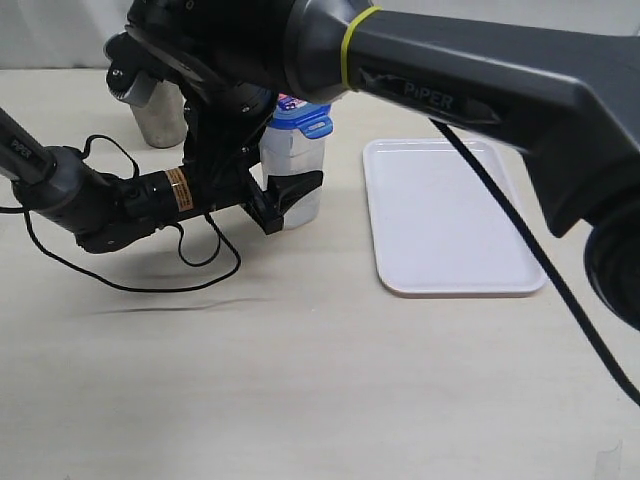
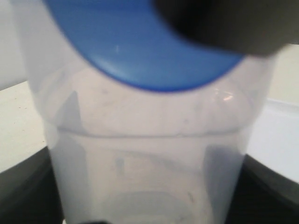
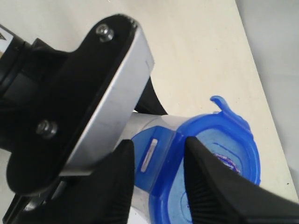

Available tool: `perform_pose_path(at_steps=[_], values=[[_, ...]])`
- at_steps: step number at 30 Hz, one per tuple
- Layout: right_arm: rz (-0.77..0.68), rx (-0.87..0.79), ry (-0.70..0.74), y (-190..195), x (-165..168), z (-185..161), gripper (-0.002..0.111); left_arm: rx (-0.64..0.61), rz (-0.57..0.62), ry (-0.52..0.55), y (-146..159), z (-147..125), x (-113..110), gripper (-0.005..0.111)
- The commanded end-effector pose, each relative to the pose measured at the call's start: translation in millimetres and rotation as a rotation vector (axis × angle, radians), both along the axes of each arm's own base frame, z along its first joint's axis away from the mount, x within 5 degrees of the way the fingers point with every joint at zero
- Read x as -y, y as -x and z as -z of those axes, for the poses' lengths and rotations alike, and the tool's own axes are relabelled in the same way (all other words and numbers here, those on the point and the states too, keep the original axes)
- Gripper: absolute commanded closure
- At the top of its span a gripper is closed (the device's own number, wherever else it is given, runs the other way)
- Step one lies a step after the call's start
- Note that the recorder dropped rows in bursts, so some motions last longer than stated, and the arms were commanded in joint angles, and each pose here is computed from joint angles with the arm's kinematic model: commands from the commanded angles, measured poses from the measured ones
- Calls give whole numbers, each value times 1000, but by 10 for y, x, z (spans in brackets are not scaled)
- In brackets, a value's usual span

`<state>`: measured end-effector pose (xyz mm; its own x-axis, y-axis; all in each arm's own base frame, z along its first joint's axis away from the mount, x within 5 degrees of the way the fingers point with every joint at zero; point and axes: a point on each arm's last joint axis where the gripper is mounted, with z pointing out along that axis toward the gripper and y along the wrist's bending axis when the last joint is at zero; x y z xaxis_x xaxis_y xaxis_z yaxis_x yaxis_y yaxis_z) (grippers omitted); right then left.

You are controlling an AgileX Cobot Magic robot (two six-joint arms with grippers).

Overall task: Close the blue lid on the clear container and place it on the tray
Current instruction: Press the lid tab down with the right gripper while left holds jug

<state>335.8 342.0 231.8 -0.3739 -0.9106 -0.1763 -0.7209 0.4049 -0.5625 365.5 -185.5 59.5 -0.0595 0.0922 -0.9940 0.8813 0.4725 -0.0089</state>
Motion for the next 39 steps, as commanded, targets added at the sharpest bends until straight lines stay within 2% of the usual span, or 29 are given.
perform_pose_path(at_steps=[1, 10, 13, 17, 20, 29, 33, 39], values=[[74, -313, 72, 189, 10, 658, 78, -1, 7, -10, -1, -11, -6, 107], [83, -375, 85, 261, 65, 828, 78, -1, 7, -10, -1, -11, -6, 107], [71, -502, 7, 314, 41, 859, 78, -1, 8, -11, 0, -10, -6, 107], [64, -510, -3, 293, 56, 852, 75, -1, 12, -13, 3, -9, -4, 107], [61, -513, -40, 270, 76, 741, 55, 0, 13, -10, 4, -12, -4, 107], [27, -443, -117, 274, 82, 391, 54, 0, 14, -12, 5, -10, -4, 107], [29, -451, -196, 253, 102, 266, 54, 0, 14, -12, 5, -10, -4, 107], [80, -461, -283, 119, 247, 147, 54, 0, 16, -13, 6, -9, -3, 107]])
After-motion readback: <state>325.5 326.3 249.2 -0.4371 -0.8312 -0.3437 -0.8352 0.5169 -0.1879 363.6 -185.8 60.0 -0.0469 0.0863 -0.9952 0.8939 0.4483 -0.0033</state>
